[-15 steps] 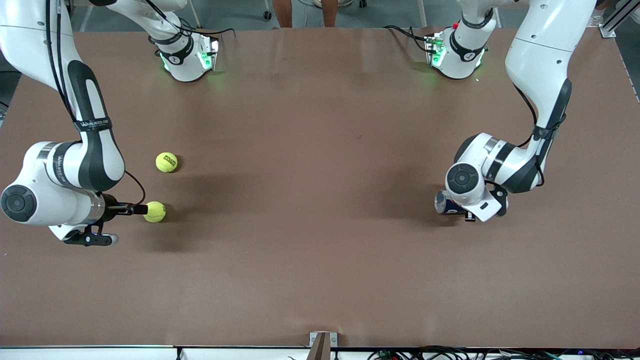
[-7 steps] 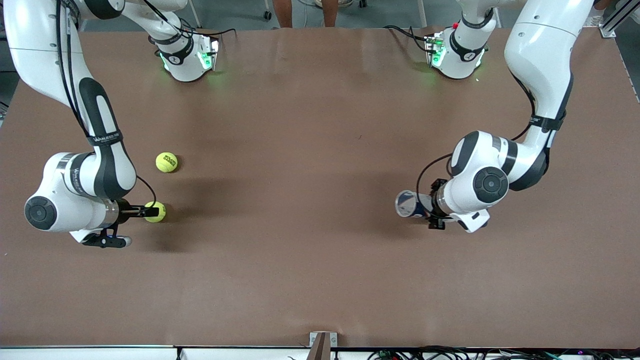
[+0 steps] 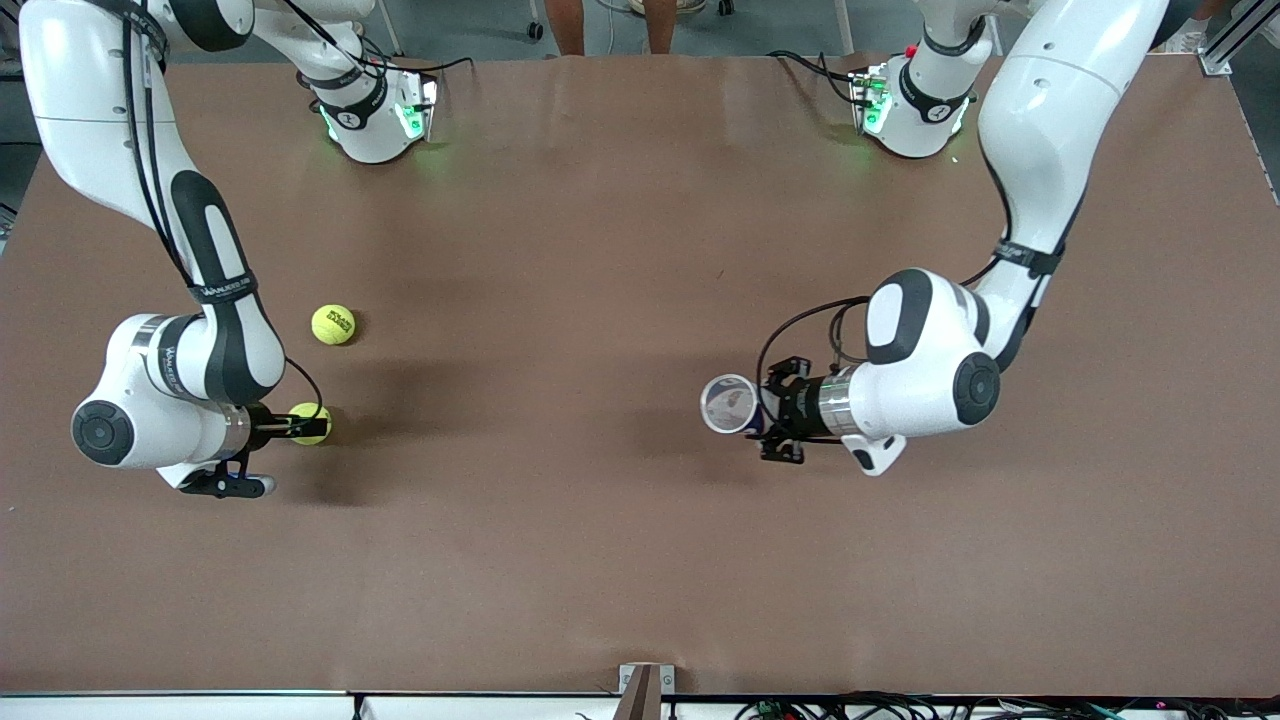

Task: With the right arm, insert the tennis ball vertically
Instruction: 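Lift the tube upright with the left gripper while the right gripper grasps a ball, then carry the tennis ball with the right gripper over the tube opening, then release the ball into the tube with the right gripper, then move the right gripper back to the second tennis ball, then grasp the second tennis ball with the right gripper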

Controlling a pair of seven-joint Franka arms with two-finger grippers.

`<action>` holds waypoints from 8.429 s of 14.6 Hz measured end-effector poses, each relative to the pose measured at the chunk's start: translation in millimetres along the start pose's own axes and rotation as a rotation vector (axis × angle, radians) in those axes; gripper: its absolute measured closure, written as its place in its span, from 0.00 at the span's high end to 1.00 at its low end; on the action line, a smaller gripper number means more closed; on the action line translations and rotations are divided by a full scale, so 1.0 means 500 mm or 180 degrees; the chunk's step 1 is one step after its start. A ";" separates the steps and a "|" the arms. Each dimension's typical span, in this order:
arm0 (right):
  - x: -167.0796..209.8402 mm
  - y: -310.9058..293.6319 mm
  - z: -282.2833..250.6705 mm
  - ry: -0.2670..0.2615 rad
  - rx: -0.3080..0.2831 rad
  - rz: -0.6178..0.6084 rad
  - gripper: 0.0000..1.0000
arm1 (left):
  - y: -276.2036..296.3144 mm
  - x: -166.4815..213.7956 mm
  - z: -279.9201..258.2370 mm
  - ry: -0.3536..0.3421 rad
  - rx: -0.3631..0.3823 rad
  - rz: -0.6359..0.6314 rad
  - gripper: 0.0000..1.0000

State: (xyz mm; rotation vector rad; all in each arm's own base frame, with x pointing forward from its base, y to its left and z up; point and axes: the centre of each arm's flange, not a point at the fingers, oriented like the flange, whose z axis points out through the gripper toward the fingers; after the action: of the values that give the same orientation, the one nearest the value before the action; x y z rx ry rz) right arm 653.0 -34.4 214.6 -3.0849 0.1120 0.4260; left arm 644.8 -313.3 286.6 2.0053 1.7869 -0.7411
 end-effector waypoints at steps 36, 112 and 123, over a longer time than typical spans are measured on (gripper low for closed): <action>-0.305 -0.760 -0.384 0.0311 0.0210 0.0992 0.66 | -0.032 -0.067 0.277 -0.1130 -0.0501 0.0149 0.67; -0.331 -0.035 -0.087 0.0165 -0.0012 0.0115 1.00 | -0.036 -0.051 0.287 -0.1111 -0.0465 0.0076 0.76; -0.311 -0.012 0.101 0.0026 -0.0081 0.0181 1.00 | -0.036 -0.051 0.286 -0.1113 -0.0462 0.0055 0.74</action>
State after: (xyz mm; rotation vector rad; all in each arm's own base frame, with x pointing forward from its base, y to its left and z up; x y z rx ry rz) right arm 490.4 -16.1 208.2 -3.1152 0.1966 0.4203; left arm 604.2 -414.5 188.6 1.6758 1.5696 -0.8688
